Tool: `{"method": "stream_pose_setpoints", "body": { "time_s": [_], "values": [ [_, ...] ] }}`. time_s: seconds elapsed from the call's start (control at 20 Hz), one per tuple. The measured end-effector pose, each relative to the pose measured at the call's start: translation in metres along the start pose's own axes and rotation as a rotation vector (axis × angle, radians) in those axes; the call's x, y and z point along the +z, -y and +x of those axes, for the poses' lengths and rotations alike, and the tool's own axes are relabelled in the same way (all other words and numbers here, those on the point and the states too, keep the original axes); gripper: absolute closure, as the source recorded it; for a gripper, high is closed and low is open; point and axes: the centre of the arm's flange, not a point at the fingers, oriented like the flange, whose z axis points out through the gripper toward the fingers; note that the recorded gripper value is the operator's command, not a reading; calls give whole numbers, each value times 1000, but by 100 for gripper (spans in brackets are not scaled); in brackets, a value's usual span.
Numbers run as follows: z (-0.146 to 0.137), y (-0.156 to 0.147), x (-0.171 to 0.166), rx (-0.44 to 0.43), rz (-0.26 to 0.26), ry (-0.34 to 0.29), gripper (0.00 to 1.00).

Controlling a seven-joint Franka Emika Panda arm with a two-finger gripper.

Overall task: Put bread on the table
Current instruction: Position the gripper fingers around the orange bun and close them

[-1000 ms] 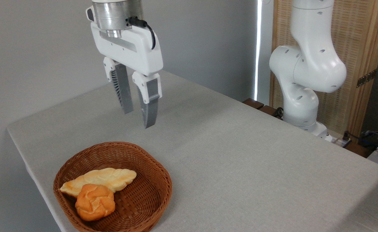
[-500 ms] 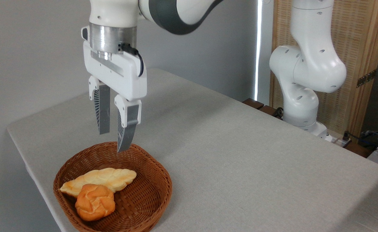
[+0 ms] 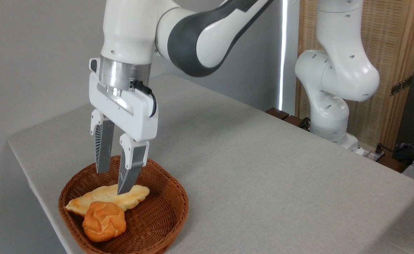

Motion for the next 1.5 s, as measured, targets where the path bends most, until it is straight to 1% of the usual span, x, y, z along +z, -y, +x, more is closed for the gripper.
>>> {"method": "stream_pose_setpoints", "body": {
  "time_s": [0.25, 0.4, 0.55, 0.7, 0.95, 1.1, 1.35, 1.5],
  "values": [
    [-10, 15, 29, -27, 11, 5, 0],
    [-12, 16, 51, -29, 6, 13, 0],
    [-13, 15, 64, -28, -1, 21, 0],
    [-11, 14, 66, -24, 8, 6, 0],
    [-10, 14, 66, -26, 10, 1, 0],
    [-10, 13, 66, -49, -5, -11, 0],
    [-9, 11, 69, -51, -13, -12, 0],
    [-8, 8, 74, -66, -32, -16, 0]
  ]
}}
